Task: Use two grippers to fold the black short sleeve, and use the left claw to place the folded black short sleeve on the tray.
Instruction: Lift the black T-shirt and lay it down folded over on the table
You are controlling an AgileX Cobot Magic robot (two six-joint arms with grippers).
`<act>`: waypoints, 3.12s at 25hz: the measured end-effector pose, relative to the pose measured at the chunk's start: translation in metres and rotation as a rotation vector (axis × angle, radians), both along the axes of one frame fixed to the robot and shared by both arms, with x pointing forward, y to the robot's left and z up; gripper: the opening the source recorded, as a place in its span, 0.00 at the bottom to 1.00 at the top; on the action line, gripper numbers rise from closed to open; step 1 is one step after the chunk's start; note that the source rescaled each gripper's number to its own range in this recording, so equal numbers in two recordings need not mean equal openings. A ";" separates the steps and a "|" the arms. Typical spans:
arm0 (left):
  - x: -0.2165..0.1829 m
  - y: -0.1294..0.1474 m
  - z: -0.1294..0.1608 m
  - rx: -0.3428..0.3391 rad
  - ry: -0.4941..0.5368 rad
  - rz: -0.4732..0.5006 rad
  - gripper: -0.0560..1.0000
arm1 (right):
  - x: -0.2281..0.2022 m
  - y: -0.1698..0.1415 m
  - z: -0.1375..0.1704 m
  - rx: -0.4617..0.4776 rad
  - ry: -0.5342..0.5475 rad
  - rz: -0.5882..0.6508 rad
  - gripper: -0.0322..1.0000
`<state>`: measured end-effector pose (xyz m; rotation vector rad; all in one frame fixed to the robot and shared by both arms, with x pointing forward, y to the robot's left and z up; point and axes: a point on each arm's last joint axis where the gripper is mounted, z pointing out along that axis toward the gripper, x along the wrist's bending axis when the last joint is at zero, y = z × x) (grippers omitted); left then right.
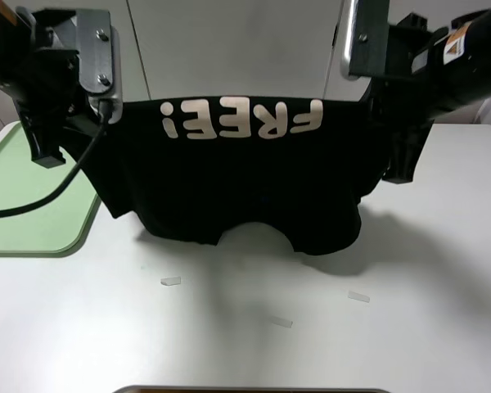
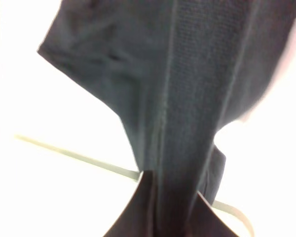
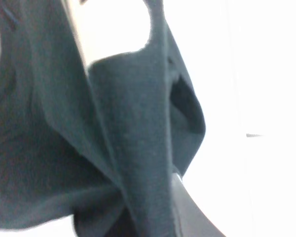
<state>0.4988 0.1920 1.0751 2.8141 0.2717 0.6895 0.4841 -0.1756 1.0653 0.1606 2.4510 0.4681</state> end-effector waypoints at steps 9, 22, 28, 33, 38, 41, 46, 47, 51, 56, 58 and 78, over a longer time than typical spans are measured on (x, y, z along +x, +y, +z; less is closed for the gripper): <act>-0.009 0.003 0.072 -0.084 -0.185 0.001 0.05 | -0.002 -0.003 0.056 -0.049 0.053 -0.011 0.03; -0.025 0.008 0.160 -0.161 -0.304 0.000 0.05 | -0.012 -0.009 0.125 -0.037 0.035 -0.035 0.03; -0.037 0.011 0.182 -0.177 -0.304 -0.009 0.05 | -0.018 -0.014 0.144 -0.011 0.027 -0.086 0.03; -0.042 0.012 0.184 -0.171 -0.271 -0.013 0.05 | -0.029 -0.019 0.156 0.022 -0.009 -0.111 0.03; -0.047 0.014 0.183 -0.156 -0.228 -0.014 0.05 | -0.049 -0.029 0.171 0.082 -0.049 -0.128 0.03; -0.054 0.017 0.186 -0.153 -0.227 -0.015 0.05 | -0.064 -0.034 0.180 0.129 -0.068 -0.121 0.03; -0.068 0.022 0.194 -0.169 -0.261 -0.019 0.05 | -0.080 -0.037 0.189 0.200 -0.073 -0.105 0.03; -0.070 0.023 0.196 -0.174 -0.265 -0.015 0.05 | -0.081 -0.038 0.189 0.201 -0.074 -0.106 0.03; -0.078 0.026 0.200 -0.202 -0.279 0.007 0.05 | -0.085 -0.037 0.191 0.230 -0.066 -0.094 0.03; -0.088 0.030 0.206 -0.224 -0.299 0.013 0.05 | -0.095 -0.040 0.194 0.269 -0.066 -0.091 0.03; -0.092 0.031 0.207 -0.242 -0.299 0.010 0.05 | -0.099 -0.041 0.188 0.270 -0.055 -0.093 0.03; -0.126 0.040 0.175 -0.299 -0.198 0.035 0.05 | -0.140 -0.053 0.155 0.368 0.039 -0.094 0.03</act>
